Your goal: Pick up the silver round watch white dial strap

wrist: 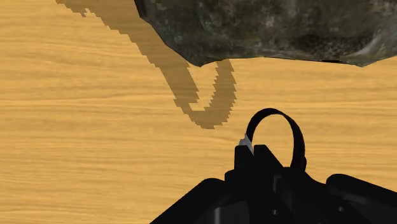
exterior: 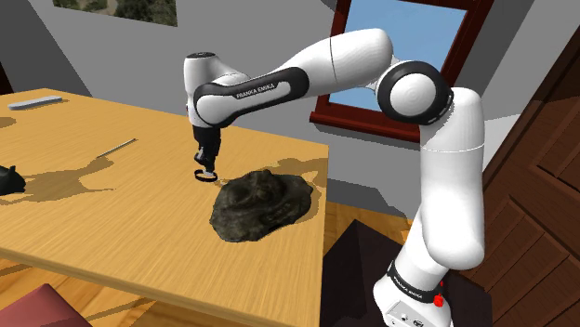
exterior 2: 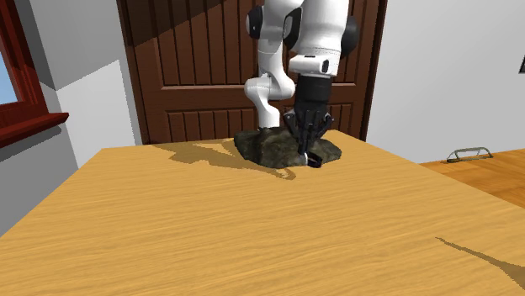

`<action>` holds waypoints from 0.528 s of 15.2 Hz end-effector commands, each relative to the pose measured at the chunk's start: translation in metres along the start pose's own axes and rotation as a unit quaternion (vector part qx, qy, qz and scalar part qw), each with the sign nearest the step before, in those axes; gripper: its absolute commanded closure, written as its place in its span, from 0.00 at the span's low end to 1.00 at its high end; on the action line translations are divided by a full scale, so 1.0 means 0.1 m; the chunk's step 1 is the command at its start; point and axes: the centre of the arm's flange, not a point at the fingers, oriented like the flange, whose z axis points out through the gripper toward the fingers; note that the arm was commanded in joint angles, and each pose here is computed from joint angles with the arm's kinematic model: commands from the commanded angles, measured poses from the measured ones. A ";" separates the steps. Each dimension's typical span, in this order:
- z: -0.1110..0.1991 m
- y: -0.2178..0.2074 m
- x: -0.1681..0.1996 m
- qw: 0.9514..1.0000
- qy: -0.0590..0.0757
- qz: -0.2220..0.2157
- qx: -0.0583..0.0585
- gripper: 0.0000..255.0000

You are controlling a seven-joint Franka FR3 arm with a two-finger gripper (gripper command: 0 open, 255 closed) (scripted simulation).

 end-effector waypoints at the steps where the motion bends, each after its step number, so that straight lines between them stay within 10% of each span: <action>1: -0.10 0.01 0.00 1.000 0.000 0.000 0.000 1.00; 8: -0.42 0.05 0.00 1.000 0.000 0.000 0.000 1.00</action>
